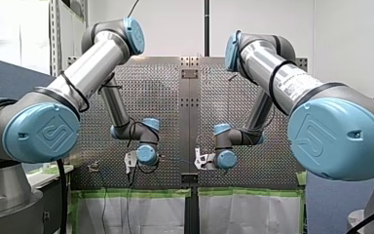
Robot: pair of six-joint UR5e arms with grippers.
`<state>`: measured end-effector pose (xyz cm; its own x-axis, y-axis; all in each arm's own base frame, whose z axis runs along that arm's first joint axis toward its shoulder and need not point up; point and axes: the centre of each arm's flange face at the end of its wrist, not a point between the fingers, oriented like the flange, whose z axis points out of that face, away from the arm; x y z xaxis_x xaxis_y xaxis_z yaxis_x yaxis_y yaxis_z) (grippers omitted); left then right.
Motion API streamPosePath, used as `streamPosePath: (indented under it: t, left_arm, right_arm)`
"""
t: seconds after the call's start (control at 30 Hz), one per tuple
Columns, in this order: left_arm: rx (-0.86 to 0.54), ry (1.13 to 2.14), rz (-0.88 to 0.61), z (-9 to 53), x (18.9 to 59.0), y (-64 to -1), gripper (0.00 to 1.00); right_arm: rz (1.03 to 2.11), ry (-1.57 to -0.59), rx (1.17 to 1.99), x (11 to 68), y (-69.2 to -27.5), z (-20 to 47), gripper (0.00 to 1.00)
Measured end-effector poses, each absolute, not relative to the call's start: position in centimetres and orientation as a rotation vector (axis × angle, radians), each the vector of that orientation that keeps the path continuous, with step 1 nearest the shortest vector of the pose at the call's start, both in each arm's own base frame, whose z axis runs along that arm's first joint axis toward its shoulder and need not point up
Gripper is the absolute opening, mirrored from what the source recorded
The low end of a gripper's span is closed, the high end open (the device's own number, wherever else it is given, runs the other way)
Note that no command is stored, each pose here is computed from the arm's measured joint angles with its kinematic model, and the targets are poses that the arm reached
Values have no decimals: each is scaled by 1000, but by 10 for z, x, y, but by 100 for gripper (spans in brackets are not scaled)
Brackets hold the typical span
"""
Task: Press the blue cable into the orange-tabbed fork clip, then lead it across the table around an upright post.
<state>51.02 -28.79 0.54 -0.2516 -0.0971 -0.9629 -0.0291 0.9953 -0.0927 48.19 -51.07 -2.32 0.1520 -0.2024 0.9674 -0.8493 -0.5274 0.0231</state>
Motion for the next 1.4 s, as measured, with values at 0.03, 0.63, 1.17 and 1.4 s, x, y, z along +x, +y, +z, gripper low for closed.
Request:
streamPosePath:
  t: [0.03, 0.63, 1.17, 1.4]
  left_arm:
    - [-92, 1823, -64, 6, 513, -289, 100]
    - [-92, 1794, -23, 20, 536, -294, 100]
    - [-54, 1795, 52, 20, 536, -291, 21]
    - [-54, 1794, 51, 20, 536, -291, 0]
  right_arm:
    - [1403, -1002, 1840, 482, -511, -23, 0]
    - [1401, -1000, 1844, 482, -510, -24, 0]
    - [1400, -1004, 1839, 481, -512, -24, 0]
    - [1400, -1004, 1839, 480, -512, -24, 0]
